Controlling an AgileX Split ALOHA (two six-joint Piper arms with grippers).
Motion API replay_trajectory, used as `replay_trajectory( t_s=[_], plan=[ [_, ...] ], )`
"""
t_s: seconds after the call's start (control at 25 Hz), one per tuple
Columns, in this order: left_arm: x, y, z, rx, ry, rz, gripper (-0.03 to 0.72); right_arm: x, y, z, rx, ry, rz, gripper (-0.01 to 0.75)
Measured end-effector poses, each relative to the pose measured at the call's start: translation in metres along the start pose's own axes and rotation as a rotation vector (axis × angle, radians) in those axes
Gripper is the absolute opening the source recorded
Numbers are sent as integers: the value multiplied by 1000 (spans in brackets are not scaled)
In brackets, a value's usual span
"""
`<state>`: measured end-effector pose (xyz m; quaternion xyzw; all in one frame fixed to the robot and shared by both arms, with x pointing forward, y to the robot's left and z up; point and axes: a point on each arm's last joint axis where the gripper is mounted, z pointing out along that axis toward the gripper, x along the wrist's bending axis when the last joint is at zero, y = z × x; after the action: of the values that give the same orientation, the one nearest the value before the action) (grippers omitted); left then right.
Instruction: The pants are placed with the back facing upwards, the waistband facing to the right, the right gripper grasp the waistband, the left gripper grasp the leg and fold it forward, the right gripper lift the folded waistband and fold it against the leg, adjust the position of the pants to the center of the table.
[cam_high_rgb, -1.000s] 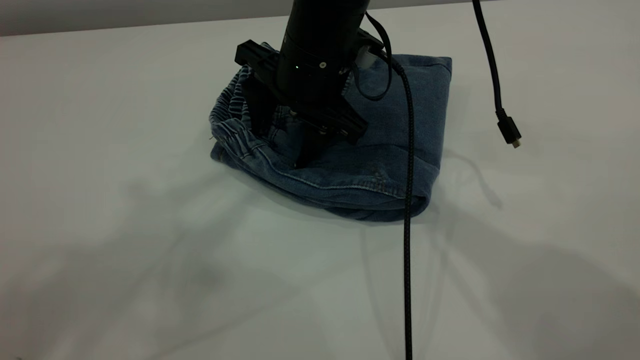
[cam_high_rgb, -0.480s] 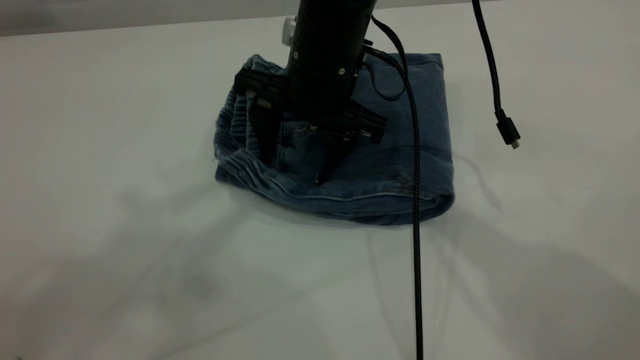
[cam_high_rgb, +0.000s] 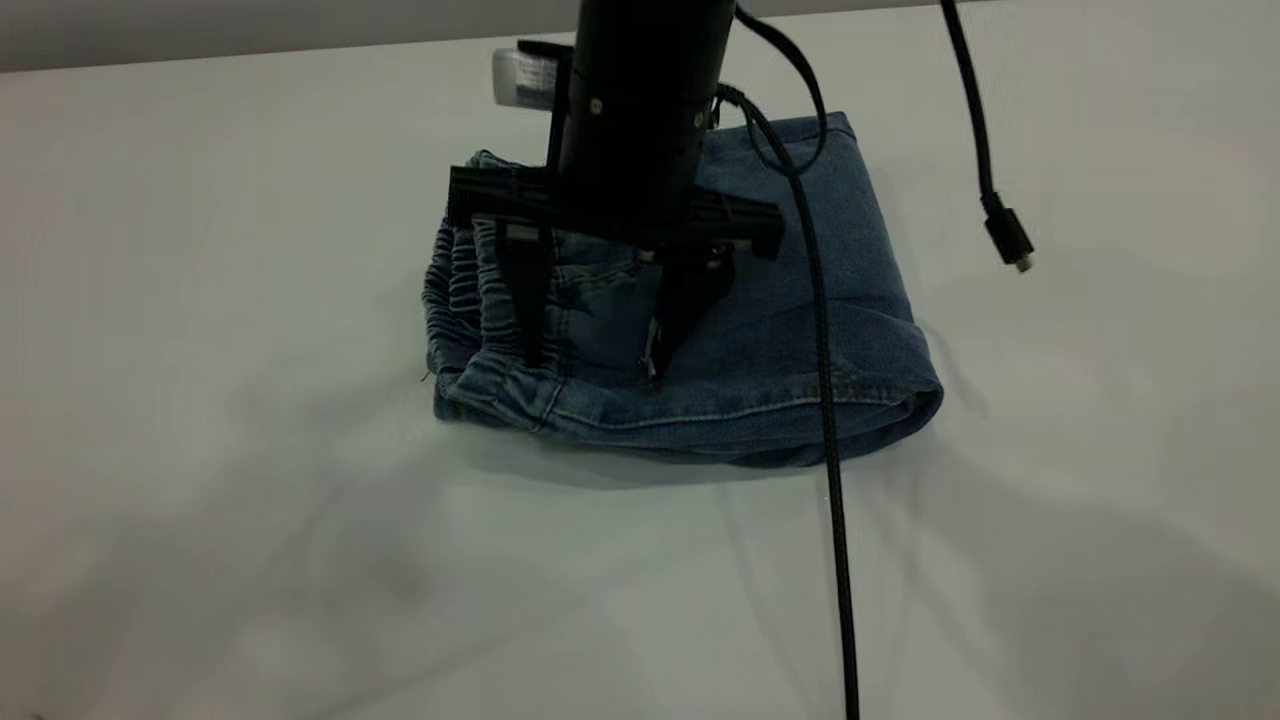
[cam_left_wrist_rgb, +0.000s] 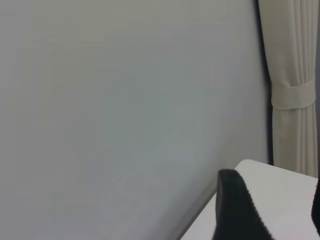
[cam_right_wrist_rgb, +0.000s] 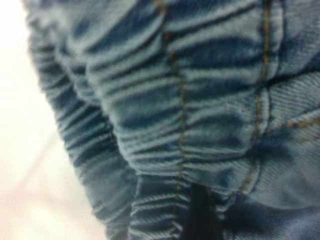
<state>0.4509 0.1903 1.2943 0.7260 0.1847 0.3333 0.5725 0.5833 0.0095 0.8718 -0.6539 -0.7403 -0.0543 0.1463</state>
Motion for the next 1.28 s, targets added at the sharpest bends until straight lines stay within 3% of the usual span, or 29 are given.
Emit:
replay_trajectory(
  t_s=[0.36, 0.72, 1.08, 1.28],
  plan=[
    [-3, 6, -9, -21, 9, 11, 348, 15, -6, -52, -97, 48, -72, 459],
    [-12, 18, -33, -62, 29, 54, 348, 34, -35, -150, -265, 128, -305, 456],
    [-29, 28, -84, -24, 99, 177, 348, 33, -119, -274, -409, 153, -675, 419],
    [-50, 27, -118, 43, 53, 143, 348, 21, -179, -344, -613, 185, -791, 416]
  ],
)
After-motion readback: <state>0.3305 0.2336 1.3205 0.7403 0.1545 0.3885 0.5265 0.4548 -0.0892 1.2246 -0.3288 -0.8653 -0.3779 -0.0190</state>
